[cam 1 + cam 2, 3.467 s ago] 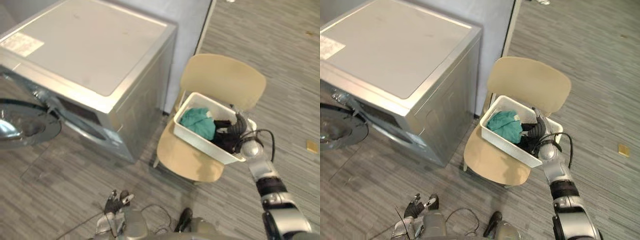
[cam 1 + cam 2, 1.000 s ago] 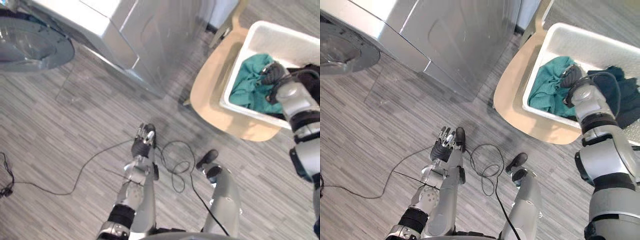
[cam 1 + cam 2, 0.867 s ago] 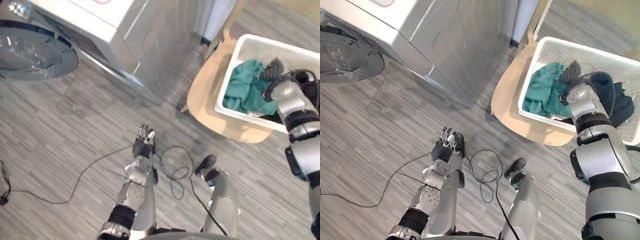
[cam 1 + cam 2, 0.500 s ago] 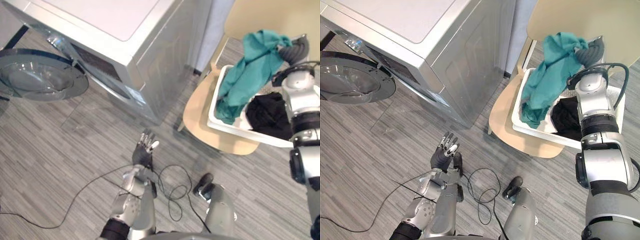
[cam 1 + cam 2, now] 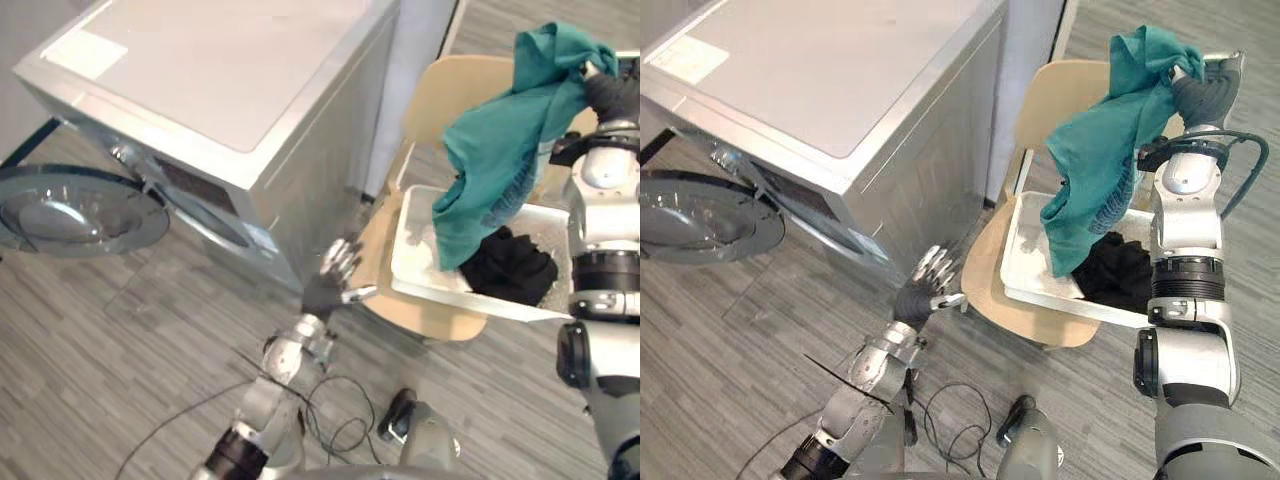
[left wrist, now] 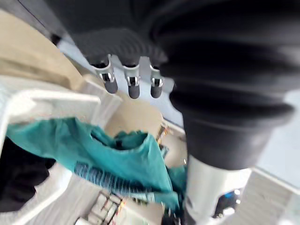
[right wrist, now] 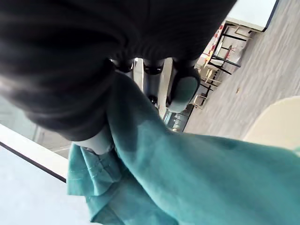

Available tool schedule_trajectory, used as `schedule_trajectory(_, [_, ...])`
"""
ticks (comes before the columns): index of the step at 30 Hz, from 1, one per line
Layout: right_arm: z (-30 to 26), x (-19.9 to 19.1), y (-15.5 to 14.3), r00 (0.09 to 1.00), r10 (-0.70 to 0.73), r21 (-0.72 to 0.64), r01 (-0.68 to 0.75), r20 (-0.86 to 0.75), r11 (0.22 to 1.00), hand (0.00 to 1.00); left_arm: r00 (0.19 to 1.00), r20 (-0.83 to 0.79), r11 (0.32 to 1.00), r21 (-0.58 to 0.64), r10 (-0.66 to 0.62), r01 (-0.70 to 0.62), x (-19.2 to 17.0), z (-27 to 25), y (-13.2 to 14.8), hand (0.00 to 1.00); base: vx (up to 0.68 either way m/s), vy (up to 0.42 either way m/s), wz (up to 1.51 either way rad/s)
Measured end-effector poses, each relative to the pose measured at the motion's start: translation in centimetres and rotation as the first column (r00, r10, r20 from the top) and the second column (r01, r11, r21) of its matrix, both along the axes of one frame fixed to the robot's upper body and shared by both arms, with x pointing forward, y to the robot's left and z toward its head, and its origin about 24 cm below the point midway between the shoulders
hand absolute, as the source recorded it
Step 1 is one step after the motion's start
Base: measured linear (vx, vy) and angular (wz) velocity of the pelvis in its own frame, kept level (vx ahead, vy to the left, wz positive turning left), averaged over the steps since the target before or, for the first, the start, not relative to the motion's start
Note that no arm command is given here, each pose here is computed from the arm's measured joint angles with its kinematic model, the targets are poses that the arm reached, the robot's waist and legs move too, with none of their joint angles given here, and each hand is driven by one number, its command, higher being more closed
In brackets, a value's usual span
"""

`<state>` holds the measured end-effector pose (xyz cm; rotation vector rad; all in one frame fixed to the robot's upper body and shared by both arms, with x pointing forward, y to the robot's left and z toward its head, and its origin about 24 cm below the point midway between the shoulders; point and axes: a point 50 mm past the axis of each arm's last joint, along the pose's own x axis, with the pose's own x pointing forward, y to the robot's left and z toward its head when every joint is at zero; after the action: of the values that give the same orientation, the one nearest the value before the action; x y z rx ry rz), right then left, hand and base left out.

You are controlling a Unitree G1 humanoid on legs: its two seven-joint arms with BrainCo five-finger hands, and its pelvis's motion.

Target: Pick up the laundry basket with both hands and put the clothes into the washing machine.

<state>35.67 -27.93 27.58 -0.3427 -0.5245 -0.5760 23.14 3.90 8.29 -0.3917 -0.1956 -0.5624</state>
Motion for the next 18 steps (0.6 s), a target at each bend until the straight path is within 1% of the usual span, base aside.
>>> schedule_trajectory(1, [0.0,0.1,0.2,1.000,0.005,-0.006,-0.005,-0.001,1.000,1.00,0.997,0.068,0.999,0.019,-0.044,0.042,0.0,1.1,-1.1,0.00,0.08,-0.014,-0.47])
schedule_trajectory(3, [0.1,0.0,0.3,1.000,0.008,-0.009,-0.008,0.005,1.000,1.00,0.989,0.134,0.997,0.055,-0.070,0.063,0.2,2.2,-1.9,0.00,0.07,-0.007,-0.48])
schedule_trajectory(5, [0.8,-0.1,0.8,0.999,0.026,-0.026,-0.025,0.030,0.999,1.00,0.978,0.200,0.995,0.085,-0.061,0.045,1.0,3.3,-2.4,0.00,0.04,-0.002,-0.47])
schedule_trajectory(7, [1.8,0.1,2.0,0.997,0.062,-0.057,-0.059,0.052,0.997,1.00,0.970,0.243,0.988,0.156,-0.029,-0.010,2.8,3.9,-2.8,0.00,0.00,-0.001,-0.57])
schedule_trajectory(8, [2.5,0.3,2.8,0.994,0.087,-0.068,-0.082,0.071,0.994,1.00,0.966,0.257,0.974,0.223,-0.016,-0.043,3.9,3.7,-3.0,0.00,-0.02,0.005,-0.61])
schedule_trajectory(10, [3.2,0.4,3.6,0.990,0.119,-0.088,-0.111,0.081,0.990,1.00,0.964,0.267,0.946,0.312,-0.005,-0.082,5.2,3.4,-3.1,0.00,-0.02,0.006,-0.53])
schedule_trajectory(12, [4.3,0.4,5.3,0.977,0.187,-0.123,-0.174,0.104,0.977,1.00,0.960,0.281,0.882,0.455,-0.008,-0.126,7.1,2.8,-3.6,0.00,-0.03,0.012,-0.53])
schedule_trajectory(13, [4.5,0.4,5.9,0.972,0.207,-0.140,-0.191,0.108,0.971,1.00,0.960,0.280,0.865,0.484,-0.009,-0.133,7.5,2.6,-3.7,0.00,-0.04,0.017,-0.55])
schedule_trajectory(14, [5.2,0.2,6.8,0.963,0.240,-0.168,-0.219,0.121,0.961,1.00,0.959,0.282,0.831,0.537,-0.013,-0.146,8.2,2.4,-4.0,0.00,-0.03,0.011,-0.44])
schedule_trajectory(18, [6.5,-0.1,7.7,0.946,0.279,-0.167,-0.252,0.165,0.953,1.00,0.966,0.259,0.775,0.614,-0.014,-0.153,9.5,2.1,-4.9,0.00,-0.02,0.002,-0.27])
